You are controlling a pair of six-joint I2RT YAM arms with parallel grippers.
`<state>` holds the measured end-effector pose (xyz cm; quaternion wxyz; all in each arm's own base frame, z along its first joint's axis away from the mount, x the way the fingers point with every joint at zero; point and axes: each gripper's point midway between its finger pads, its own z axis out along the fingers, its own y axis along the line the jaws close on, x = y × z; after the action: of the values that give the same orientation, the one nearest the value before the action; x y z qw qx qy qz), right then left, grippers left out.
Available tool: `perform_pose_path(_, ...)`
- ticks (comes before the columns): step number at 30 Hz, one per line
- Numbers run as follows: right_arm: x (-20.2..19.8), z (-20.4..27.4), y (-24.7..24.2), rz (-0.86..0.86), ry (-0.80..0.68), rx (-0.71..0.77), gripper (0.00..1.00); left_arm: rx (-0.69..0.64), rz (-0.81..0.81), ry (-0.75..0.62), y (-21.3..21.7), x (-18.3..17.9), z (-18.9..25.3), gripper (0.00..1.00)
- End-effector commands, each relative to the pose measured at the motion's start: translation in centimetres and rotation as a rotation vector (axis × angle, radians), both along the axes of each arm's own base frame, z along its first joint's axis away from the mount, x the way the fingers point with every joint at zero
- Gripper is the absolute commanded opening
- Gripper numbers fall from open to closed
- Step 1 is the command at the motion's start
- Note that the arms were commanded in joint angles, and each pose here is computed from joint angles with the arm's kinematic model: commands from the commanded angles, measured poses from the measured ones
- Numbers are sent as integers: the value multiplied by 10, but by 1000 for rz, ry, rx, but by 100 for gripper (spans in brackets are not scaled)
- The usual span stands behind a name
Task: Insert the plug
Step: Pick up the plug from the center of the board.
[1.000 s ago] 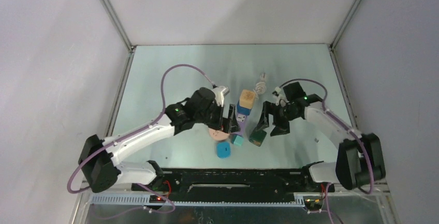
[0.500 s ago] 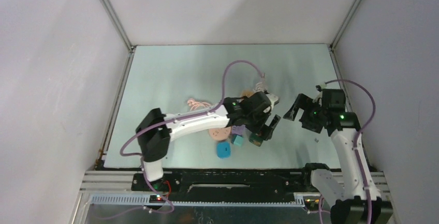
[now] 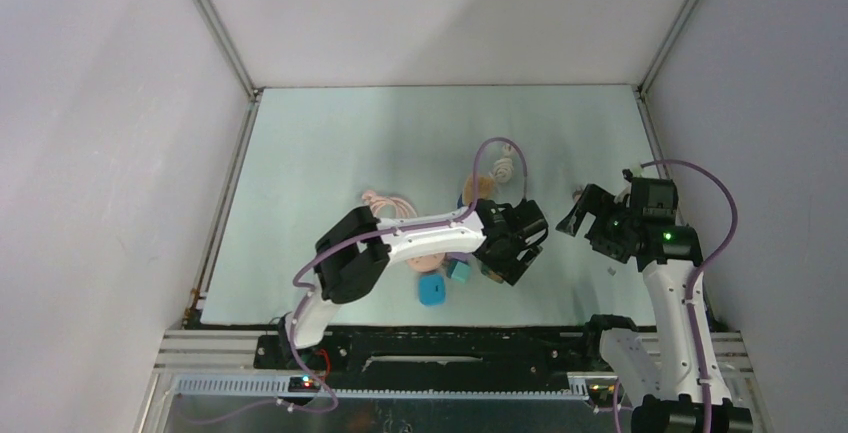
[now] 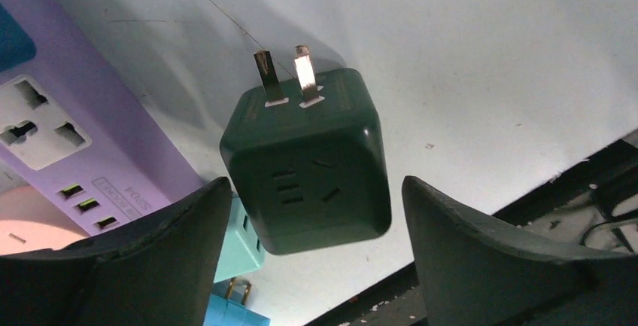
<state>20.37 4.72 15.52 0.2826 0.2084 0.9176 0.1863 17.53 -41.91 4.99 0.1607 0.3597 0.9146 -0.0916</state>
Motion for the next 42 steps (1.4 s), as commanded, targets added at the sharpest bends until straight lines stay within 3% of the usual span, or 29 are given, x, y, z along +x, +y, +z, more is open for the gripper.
perform_pose_path(1, 3, 3, 3, 3, -11, 13, 99, -31, 6, -19, -16, 8, 8, 81)
perform_pose_path(4, 4, 4, 6, 15, -16, 23, 99, -47, -19, -9, -21, 6, 6, 63)
perform_pose_path(6, 6, 6, 9, 20, -27, 37, 98, -69, -35, -16, -24, 6, 12, 46)
perform_pose_path(8, 7, 9, 11, 22, -35, 55, 98, -96, -40, -51, -23, 10, 26, 36)
perform_pose_path(12, 9, 21, 19, 77, -12, 81, 100, -158, -33, -193, -7, 24, 81, 23)
perform_pose_path(16, 14, 48, 31, 179, -67, 108, 100, -254, -100, -355, 18, 31, 150, 19)
perform_pose_path(22, 6, 78, 76, 441, -86, 275, 100, -278, -337, -451, 52, 24, 168, 3)
perform_pose_path(30, 1, 116, 138, 631, -160, 460, 100, -301, -479, -457, 73, 16, 181, 0)
perform_pose_path(33, -4, 122, 157, 688, -128, 539, 100, -299, -497, -480, 75, 17, 186, 0)
perform_pose_path(42, -2, 101, 189, 759, -12, 590, 100, -348, -543, -532, 63, 20, 213, 0)
